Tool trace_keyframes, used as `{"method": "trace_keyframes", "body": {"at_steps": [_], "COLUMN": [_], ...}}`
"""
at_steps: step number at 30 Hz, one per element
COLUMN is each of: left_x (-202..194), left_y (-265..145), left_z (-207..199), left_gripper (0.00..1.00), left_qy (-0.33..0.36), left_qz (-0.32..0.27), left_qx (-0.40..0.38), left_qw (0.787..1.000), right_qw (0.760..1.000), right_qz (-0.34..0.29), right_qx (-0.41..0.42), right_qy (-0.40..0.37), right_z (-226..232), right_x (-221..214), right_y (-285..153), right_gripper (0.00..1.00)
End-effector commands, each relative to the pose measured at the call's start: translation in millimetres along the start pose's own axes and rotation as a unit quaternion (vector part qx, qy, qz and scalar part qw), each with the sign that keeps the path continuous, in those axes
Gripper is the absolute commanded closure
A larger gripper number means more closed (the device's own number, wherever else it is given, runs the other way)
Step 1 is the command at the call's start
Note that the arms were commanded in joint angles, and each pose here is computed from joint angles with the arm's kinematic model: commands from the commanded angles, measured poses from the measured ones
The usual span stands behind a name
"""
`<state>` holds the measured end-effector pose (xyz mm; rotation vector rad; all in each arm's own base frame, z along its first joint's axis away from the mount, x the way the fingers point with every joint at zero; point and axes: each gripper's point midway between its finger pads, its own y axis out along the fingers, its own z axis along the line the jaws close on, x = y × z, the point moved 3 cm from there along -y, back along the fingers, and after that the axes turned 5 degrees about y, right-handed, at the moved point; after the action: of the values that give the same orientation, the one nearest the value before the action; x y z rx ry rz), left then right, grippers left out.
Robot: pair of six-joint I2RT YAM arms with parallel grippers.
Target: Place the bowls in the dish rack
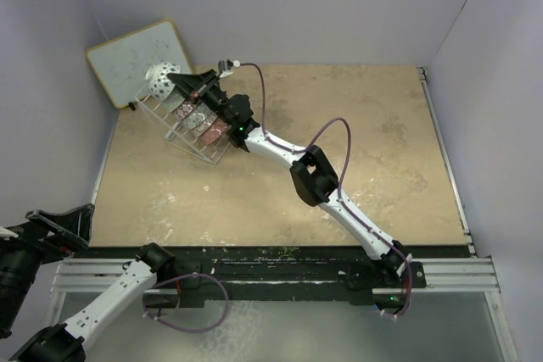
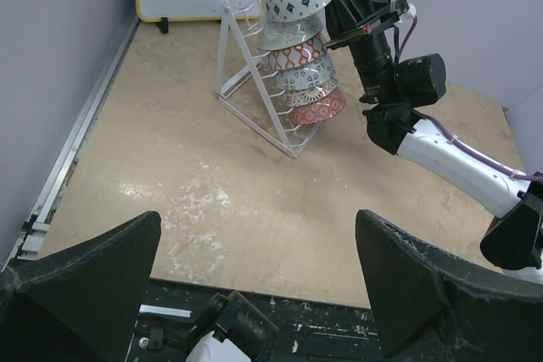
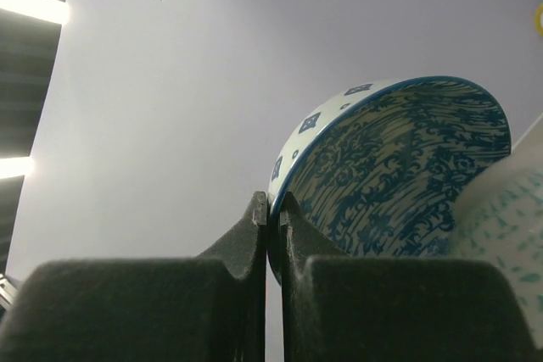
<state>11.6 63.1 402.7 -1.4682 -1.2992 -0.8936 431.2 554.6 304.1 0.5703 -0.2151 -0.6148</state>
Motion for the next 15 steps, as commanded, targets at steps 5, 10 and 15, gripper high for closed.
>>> {"method": "trace_keyframes", "body": {"at_steps": [5,10,15], "left_x": [4,4,3], "left_y": [4,2,2], "left_z": [-2,-1,0], "left_gripper": [0.01,0.01,0.01], "left_qy": [0.001,0.0,-0.001], "left_qz": [0.001,-0.001,-0.002], "left_qx": [0.003,0.002,0.001], "left_qw": [1.0,1.0,1.0], "right_qw": [0.999,0.999,0.999], "right_qz": [-0.018,-0.022,-0.026], "right_qx": [0.049,0.036,0.022], "right_qy": [0.007,0.011,0.005], "right_z": [41,32,29], "right_x": [3,4,4], "right_y": [14,13,16], "right_gripper": [1.0,1.0,0.98]}}
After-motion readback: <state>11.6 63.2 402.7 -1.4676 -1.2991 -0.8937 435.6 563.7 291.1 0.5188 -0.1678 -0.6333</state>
